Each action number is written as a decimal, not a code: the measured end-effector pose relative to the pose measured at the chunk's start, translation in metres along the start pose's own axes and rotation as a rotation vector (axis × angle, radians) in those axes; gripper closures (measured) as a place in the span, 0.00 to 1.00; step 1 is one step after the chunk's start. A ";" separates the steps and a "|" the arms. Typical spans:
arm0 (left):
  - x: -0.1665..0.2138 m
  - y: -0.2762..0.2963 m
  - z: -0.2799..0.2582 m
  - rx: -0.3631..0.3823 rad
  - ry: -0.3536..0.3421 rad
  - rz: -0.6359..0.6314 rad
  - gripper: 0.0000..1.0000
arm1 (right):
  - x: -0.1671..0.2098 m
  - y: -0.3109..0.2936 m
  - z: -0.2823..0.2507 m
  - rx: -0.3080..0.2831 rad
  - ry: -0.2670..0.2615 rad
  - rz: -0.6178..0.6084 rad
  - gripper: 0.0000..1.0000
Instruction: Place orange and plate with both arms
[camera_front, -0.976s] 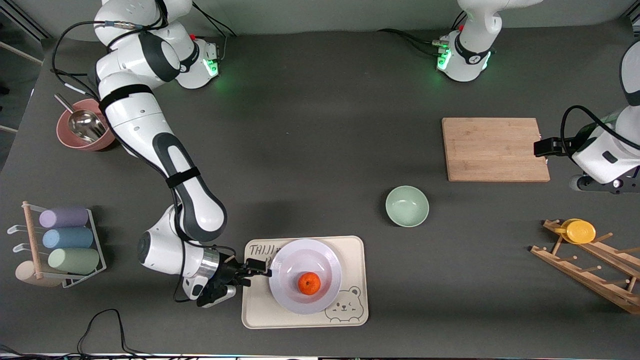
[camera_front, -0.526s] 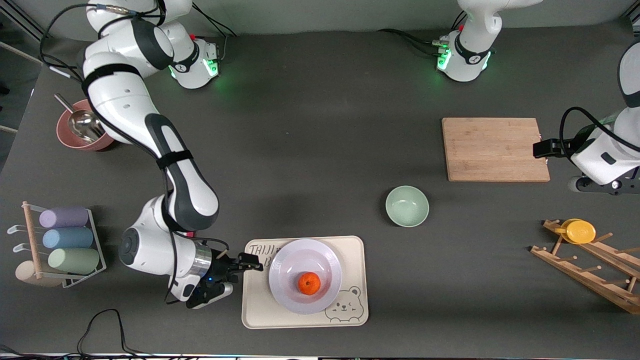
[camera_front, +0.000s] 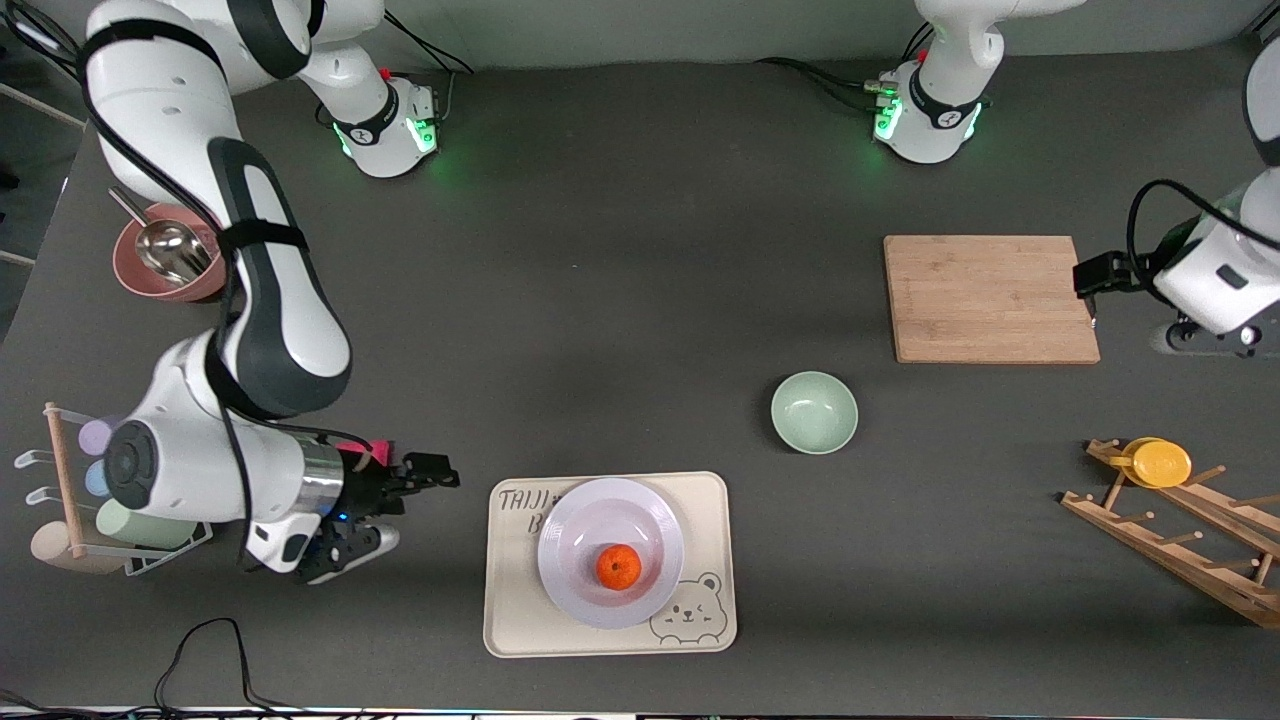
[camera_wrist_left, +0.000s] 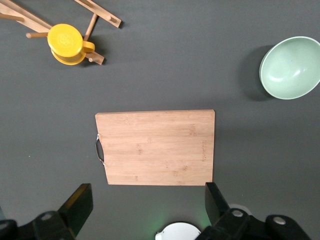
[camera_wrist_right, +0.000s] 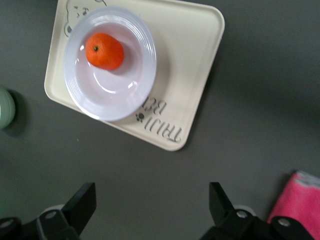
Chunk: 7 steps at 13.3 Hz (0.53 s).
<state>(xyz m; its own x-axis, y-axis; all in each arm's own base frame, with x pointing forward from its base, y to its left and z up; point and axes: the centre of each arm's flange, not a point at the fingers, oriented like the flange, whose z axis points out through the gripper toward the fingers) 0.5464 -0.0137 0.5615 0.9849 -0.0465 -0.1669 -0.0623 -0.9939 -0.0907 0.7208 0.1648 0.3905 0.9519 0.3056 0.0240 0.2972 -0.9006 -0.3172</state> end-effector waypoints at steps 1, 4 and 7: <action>-0.012 0.002 0.003 -0.003 0.027 -0.002 0.00 | -0.012 0.000 -0.014 -0.023 -0.012 0.010 0.00; -0.034 -0.001 0.019 -0.020 0.043 -0.019 0.00 | -0.057 0.001 -0.059 -0.100 -0.027 0.031 0.00; -0.035 -0.012 0.019 -0.024 0.047 -0.039 0.00 | -0.107 0.012 -0.115 -0.125 -0.048 0.082 0.00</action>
<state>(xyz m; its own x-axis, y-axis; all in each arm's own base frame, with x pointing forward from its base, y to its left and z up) 0.5091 0.0014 0.5494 0.9930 -0.0117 -0.1177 -0.0204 -0.9971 -0.0728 0.6314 0.0857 0.4935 0.9696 0.2411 -0.0430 0.2284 -0.9537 -0.1958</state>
